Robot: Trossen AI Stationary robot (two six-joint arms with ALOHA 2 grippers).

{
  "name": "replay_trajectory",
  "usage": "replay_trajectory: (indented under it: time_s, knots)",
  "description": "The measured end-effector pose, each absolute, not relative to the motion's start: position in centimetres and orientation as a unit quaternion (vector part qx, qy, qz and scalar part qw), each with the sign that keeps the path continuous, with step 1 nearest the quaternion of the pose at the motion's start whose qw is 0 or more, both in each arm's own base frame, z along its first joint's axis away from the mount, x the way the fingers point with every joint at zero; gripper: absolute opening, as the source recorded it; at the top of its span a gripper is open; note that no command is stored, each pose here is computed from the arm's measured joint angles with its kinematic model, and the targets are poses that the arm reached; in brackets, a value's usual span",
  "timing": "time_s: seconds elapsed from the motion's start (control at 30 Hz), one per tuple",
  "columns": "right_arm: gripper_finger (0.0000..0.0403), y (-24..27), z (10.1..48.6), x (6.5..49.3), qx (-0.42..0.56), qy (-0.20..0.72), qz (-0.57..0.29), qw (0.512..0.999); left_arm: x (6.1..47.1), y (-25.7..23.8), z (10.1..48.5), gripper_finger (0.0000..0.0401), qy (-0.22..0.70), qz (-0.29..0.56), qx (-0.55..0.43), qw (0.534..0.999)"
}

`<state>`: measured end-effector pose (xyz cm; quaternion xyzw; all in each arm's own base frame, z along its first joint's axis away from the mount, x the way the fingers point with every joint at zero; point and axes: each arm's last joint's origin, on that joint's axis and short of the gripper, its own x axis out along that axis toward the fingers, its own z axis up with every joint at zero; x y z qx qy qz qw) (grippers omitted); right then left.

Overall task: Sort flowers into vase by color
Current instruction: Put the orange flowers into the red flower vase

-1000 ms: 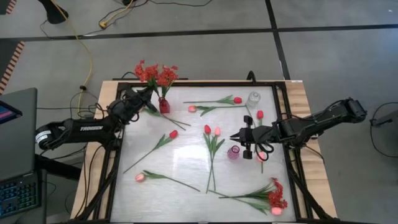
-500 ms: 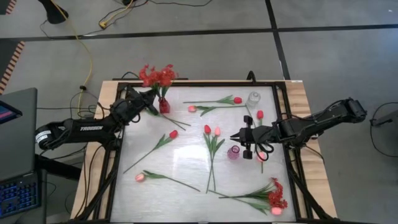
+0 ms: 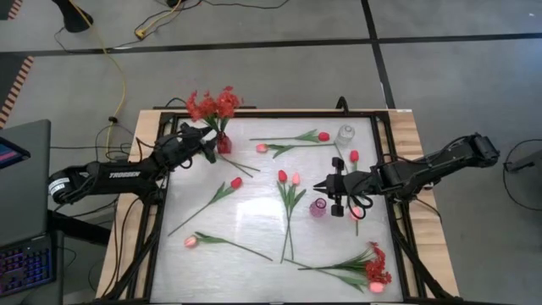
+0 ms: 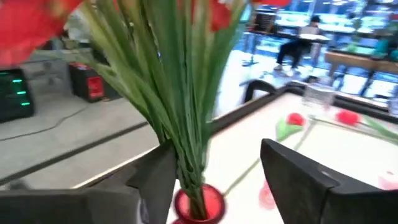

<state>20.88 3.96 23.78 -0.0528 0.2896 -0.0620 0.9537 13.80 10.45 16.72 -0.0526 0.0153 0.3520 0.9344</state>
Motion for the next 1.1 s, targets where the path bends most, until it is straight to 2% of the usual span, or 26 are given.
replay_trajectory:
  time_s: [0.2, 0.77, 1.1]
  knots:
    - [0.0062, 4.0, 23.8, 20.9, -0.053, 0.29, -0.062, 0.954, 13.8, 10.3, 16.3, 0.0241, 0.042, 0.332, -0.061, 0.94]
    - [0.0062, 4.0, 23.8, 20.9, -0.053, 0.29, -0.062, 0.954, 12.4, 9.0, 15.5, 0.0241, 0.155, 0.338, -0.129, 0.919]
    - [0.0062, 4.0, 24.1, 21.1, -0.048, 0.274, -0.062, 0.959, 15.1, 5.4, 19.2, 0.0241, 0.202, 0.21, -0.121, 0.949]
